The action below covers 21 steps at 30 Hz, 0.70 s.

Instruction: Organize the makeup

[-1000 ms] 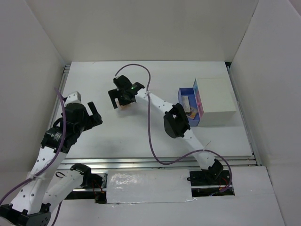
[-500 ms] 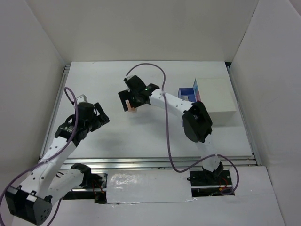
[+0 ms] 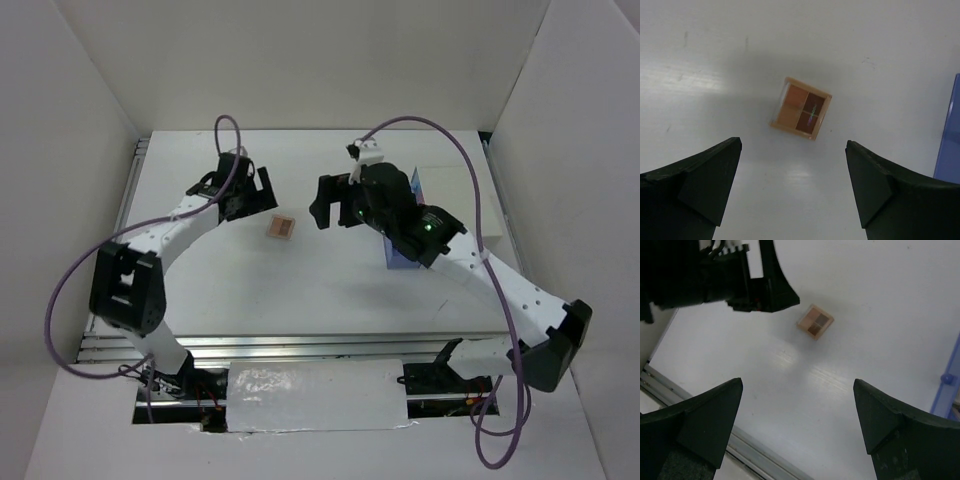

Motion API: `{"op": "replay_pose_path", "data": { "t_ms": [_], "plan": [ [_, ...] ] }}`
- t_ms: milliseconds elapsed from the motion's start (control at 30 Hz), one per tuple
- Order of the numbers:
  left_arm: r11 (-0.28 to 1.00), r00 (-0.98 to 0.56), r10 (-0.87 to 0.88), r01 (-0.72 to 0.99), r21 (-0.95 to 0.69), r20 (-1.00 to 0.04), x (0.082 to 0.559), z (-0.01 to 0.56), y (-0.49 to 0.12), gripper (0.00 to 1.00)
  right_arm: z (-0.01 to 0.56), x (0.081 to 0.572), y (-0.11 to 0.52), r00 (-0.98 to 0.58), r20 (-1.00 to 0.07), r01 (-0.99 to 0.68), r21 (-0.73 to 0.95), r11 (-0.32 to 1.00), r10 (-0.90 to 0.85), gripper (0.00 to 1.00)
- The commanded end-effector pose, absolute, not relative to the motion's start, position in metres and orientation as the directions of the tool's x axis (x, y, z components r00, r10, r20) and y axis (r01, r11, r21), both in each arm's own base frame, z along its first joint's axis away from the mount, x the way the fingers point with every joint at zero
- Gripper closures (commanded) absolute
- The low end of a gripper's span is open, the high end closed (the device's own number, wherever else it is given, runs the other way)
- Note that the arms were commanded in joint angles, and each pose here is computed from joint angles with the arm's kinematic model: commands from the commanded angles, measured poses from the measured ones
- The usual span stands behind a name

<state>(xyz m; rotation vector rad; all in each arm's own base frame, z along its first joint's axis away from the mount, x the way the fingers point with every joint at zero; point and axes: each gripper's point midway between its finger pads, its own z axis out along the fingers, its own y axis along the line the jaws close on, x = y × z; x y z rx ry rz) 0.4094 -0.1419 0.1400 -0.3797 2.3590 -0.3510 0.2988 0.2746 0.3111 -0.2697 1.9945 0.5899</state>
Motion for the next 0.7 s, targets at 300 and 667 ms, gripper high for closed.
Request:
{"op": "replay_pose_path", "data": {
  "t_ms": [300,667],
  "plan": [
    [0.978,-0.831,-0.021,0.098,-0.185,-0.556,0.445,0.061,-0.194,0.01,0.335,0.241,0.204,-0.410,-0.895,-0.404,0.352,0.845,0.177,0.00],
    [0.999,-0.875,0.040,0.035,0.020,-0.482,0.429,0.014,-0.185,0.03,0.362,0.210,0.192,-0.342,-0.913,-0.498,0.376,0.782,0.221,0.00]
  ]
}}
